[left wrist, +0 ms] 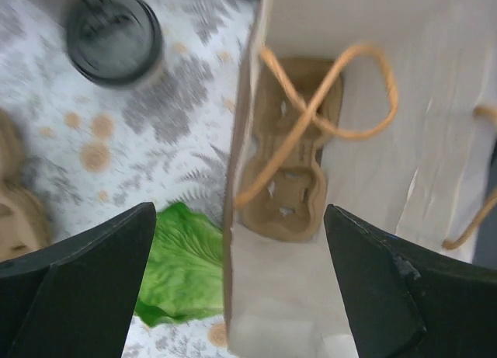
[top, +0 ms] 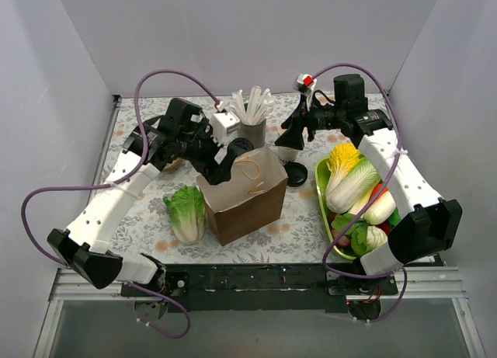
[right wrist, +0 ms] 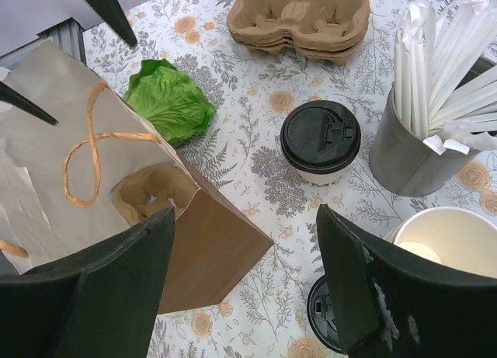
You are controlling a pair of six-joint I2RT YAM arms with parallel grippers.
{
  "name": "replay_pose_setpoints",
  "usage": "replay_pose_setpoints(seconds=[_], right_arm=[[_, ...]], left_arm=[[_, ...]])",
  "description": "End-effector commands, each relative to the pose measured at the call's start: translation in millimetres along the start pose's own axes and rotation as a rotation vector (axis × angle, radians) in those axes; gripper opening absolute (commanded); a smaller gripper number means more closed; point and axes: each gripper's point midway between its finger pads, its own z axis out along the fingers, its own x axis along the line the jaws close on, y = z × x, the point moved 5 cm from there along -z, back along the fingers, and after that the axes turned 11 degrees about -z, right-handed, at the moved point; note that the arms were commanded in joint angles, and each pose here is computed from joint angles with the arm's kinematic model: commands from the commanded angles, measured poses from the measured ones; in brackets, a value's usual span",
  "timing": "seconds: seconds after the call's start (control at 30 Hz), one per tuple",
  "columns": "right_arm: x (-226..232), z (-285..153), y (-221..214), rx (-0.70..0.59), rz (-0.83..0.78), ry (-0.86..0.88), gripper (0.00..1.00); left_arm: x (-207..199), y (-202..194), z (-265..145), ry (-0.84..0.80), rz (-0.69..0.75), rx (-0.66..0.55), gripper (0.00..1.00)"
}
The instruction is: Pack the takeout coffee
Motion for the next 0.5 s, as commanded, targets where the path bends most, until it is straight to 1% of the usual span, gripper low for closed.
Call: replay_pose_setpoints(seconds=[0.0, 0.03, 0.07, 0.1, 0.13, 0.17, 0.2, 0.23, 0.3, 0.33, 0.4, 0.43, 0.47], right_arm=[[1.0, 2.6, 5.3, -0.039, -0.035, 0.028, 0.81], [1.4, 2.6, 5.5, -0.038, -0.037, 0.027, 0.81], [1.7, 2.0, 4.6, -0.037, -0.035, 0.025, 0.81], [1.5, 1.1, 5.4, -0.039, -0.037, 0.021, 0.81], [2.1, 1.5, 5.2, -0.040, -0.037, 0.022, 0.81], [3.3, 0.1, 6.9, -0.044, -0.044, 0.019, 0.81], [2.7, 0.2, 6.4, -0.044, -0.050, 0.016, 0.81], [2.6, 0.0, 6.1, -0.043, -0.052, 0.013, 0.81], [2.6, 0.4, 4.8, -0.040, -0.050, 0.015, 0.81], [3.3, 0.6, 3.2, -0.037, -0.043, 0.019, 0.81], [4.8, -0.1, 3.4, -0.038, -0.042, 0.021, 0.82], [5.2, -0.6, 3.8, -0.039, -0.043, 0.019, 0.82], [5.4, -1.7, 3.7, -0.039, -0.045, 0.015, 0.82]], left_arm=[[-4.0, 73.4, -69.0, 0.091, 0.071, -0.320, 0.92], [5.5, 81.1, -79.5, 0.130, 0.046, -0.356, 0.93], [18.0, 89.6, -90.2, 0.212, 0.019, -0.408, 0.94], [30.5, 87.6, -90.3, 0.262, -0.032, -0.423, 0.96], [51.8, 84.7, -95.0, 0.338, -0.067, -0.443, 0.96], [64.4, 72.1, -96.7, 0.410, -0.097, -0.433, 0.97], [76.9, 49.6, -78.2, 0.427, -0.139, -0.354, 0.96], [90.5, 30.2, -71.7, 0.456, -0.197, -0.299, 0.96], [103.6, -3.2, -52.2, 0.490, -0.293, -0.179, 0.96], [107.6, -34.4, -35.7, 0.494, -0.400, -0.065, 0.96], [112.0, -65.2, -16.7, 0.496, -0.496, 0.062, 0.98], [113.6, -88.4, -7.1, 0.503, -0.554, 0.137, 0.98], [116.6, -100.8, -2.6, 0.515, -0.575, 0.168, 0.98]])
